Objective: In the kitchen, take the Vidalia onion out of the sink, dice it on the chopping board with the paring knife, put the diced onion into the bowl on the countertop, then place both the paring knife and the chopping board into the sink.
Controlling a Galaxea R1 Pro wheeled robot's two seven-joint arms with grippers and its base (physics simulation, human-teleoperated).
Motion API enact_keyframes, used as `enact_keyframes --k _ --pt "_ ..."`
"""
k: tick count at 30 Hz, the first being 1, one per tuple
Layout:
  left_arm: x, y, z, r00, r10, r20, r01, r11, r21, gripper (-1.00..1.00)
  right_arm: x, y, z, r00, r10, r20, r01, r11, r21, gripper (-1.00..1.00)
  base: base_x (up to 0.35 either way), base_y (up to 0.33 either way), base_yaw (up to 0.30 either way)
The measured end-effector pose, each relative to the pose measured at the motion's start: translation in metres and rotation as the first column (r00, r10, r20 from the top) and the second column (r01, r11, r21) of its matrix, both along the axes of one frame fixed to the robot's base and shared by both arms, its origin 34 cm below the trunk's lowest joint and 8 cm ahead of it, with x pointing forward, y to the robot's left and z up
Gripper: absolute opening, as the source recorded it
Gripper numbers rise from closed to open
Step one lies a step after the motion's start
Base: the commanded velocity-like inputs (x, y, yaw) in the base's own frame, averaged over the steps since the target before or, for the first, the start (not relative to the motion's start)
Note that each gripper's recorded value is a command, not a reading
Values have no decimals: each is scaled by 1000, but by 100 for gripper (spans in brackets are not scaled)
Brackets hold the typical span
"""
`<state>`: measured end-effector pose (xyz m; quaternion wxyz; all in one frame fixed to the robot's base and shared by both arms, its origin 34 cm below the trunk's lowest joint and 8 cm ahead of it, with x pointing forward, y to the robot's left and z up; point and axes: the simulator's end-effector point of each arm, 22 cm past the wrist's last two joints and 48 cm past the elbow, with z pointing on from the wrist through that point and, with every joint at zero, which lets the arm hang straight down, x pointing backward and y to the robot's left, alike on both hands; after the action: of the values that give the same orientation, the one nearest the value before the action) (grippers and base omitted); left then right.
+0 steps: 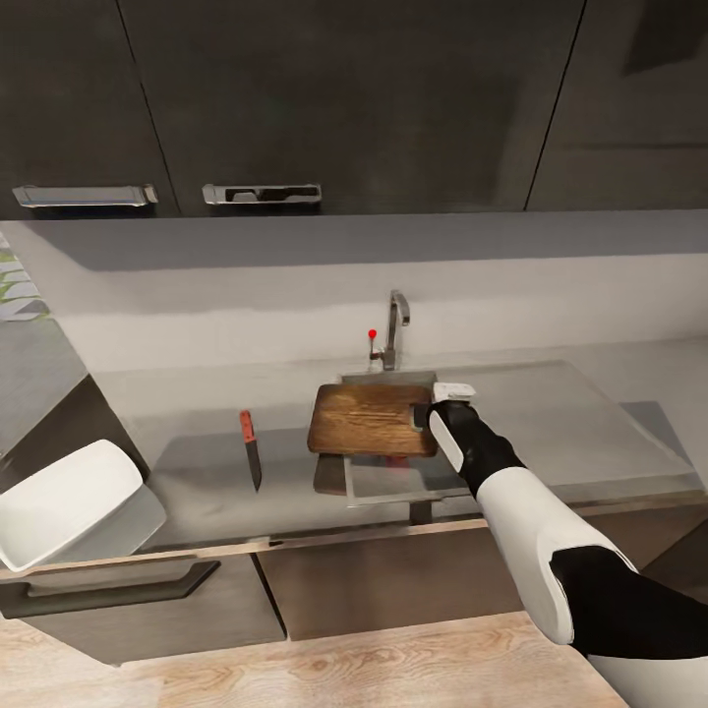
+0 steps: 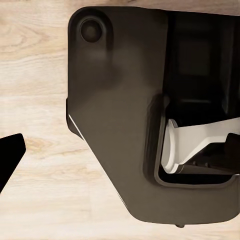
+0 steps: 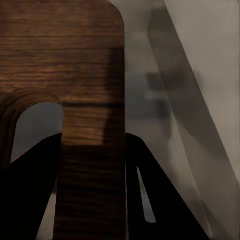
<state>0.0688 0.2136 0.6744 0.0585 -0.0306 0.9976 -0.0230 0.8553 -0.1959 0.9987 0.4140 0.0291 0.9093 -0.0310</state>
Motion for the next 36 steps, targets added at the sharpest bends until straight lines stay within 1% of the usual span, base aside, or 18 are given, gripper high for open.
enact_keyframes --k 8,12,18,22,28,30,36 --pt "0 0 0 1000 0 0 0 1000 0 100 0 1 -1 1000 5 -2 -5 1000 -1 -100 0 0 0" --pt "0 0 0 1000 0 0 0 1000 0 100 -1 6 -2 1000 25 -7 -25 1000 3 -100 0 0 0" --pt "0 0 0 1000 0 -1 0 1000 0 100 -3 17 -4 998 64 -18 -63 997 33 -100 0 0 0" --pt "0 0 0 1000 0 -1 0 1000 0 100 -3 18 -4 998 68 -18 -67 997 34 -100 20 12 0" --pt "0 1 0 1000 0 -1 0 1000 1 100 -3 19 -4 997 70 -19 -70 997 33 -100 128 126 0" --pt "0 1 0 1000 -1 0 1 1000 1 100 -4 19 -6 997 74 -22 -73 997 27 -100 42 43 0" --pt "0 0 0 1000 0 0 0 1000 0 100 -6 26 -11 992 122 -34 -123 991 -45 -100 9 9 0"
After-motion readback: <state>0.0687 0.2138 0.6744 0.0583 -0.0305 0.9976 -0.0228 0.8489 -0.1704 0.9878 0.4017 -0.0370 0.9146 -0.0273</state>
